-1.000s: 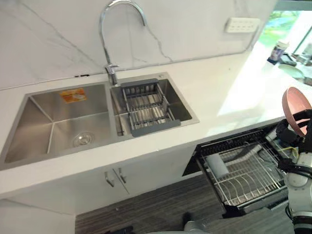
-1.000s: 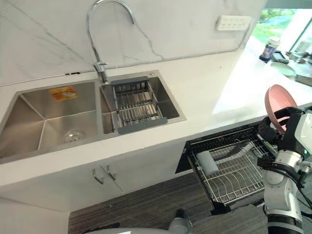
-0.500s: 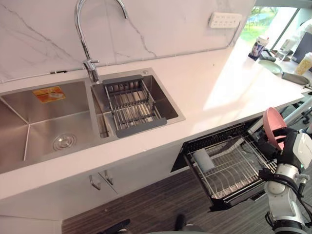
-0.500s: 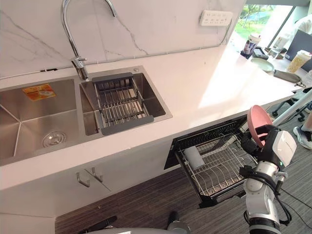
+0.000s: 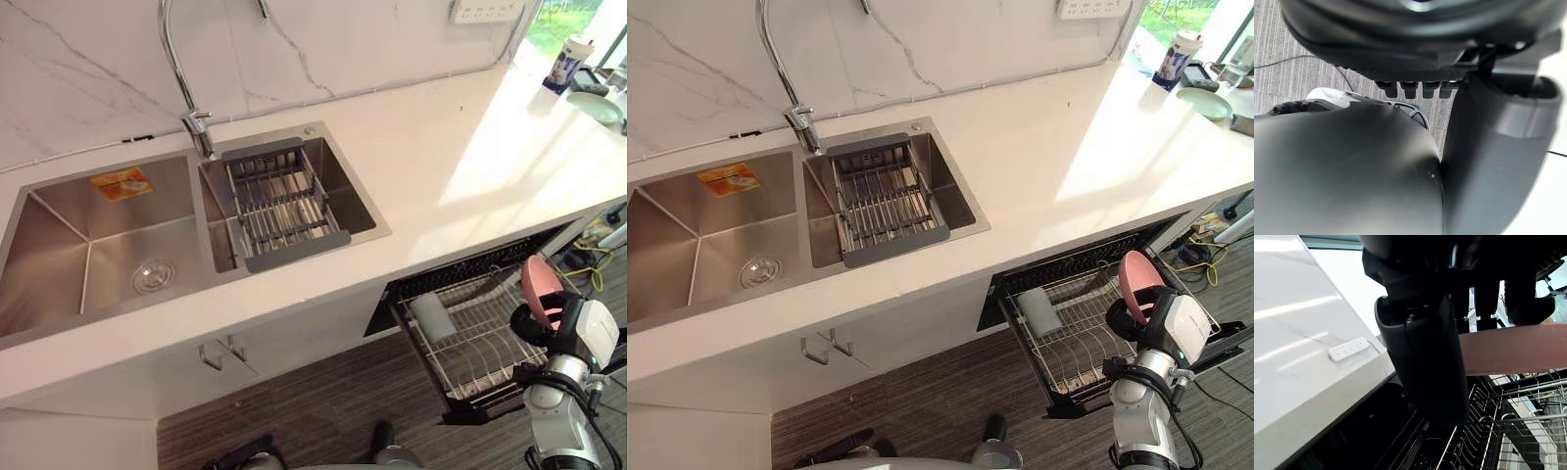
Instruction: Walk over to the sink, pick up the cup, carry it to the dishwasher, place the cup inside the dishwasher, then close the dishwasher door
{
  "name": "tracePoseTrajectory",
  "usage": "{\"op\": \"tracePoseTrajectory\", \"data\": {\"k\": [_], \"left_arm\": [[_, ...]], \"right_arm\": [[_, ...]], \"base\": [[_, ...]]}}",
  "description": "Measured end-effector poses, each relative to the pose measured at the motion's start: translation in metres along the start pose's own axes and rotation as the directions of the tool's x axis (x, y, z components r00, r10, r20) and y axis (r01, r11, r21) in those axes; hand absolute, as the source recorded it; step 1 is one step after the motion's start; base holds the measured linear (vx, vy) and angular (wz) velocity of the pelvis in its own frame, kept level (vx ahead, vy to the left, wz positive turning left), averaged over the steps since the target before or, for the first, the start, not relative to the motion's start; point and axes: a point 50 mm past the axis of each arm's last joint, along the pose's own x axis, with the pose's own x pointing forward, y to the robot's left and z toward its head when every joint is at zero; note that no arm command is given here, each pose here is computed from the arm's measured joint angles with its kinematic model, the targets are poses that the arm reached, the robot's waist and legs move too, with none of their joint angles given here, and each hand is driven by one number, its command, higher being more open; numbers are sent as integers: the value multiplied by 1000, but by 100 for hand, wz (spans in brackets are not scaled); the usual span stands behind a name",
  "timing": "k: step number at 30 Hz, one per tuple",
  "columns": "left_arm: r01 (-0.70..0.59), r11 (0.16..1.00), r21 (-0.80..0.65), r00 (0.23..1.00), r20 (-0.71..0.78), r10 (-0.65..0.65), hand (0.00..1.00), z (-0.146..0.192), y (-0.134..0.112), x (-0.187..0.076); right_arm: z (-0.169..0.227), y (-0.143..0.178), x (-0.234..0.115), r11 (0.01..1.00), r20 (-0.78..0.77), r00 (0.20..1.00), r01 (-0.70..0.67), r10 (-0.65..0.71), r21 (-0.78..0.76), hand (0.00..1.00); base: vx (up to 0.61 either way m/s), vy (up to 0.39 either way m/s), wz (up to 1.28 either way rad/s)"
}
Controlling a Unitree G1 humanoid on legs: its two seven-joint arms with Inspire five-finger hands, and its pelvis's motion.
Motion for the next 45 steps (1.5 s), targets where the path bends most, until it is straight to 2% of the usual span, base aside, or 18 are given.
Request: {"op": "tracePoseTrajectory", "data": {"k": [10, 18, 19, 24, 29, 33, 35, 39, 43, 45], "left_arm": [[109, 992, 63, 989, 92, -114, 100, 30, -29, 1], [204, 977, 55, 967, 146, -210, 100, 53, -56, 1], [209, 976, 59, 965, 149, -215, 100, 54, -58, 1], [219, 974, 56, 963, 150, -225, 100, 55, -59, 0], [226, 972, 60, 962, 146, -232, 100, 55, -60, 1], [225, 973, 59, 962, 143, -231, 100, 54, -60, 1], [224, 973, 63, 963, 140, -231, 100, 53, -61, 1], [199, 973, 114, 970, 120, -212, 100, 51, -59, 2], [157, 982, 108, 981, 102, -168, 100, 46, -48, 3], [128, 985, 113, 987, 82, -137, 100, 42, -40, 4]], "right_arm": [[21, 11, 43, 999, -61, 997, -47, 45, -20, 0], [21, -15, 75, 999, -172, 984, 44, -42, 6, 0], [22, -15, 77, 998, -197, 979, 61, -60, -2, 100], [9, -18, 78, 997, -340, 937, 73, -74, -18, 100], [-15, -10, 64, 991, -457, 890, 75, -14, 114, 100], [-6, -7, 59, 956, -433, 901, 155, -33, 249, 100], [3, -8, 55, 896, -418, 907, 227, -52, 381, 100], [29, -33, 44, 559, -375, 917, 385, -138, 734, 100], [42, -65, 37, 407, -311, 910, 403, -273, 820, 100], [32, -81, 35, 334, -353, 874, 459, -333, 823, 100]], "base": [[-72, 48, 22], [-38, 45, 23], [-49, 39, 8], [-34, 20, 3], [6, 1, -1], [27, -3, -5], [12, -2, -2], [5, 9, -14], [29, 2, -43], [81, -12, -30]]}}
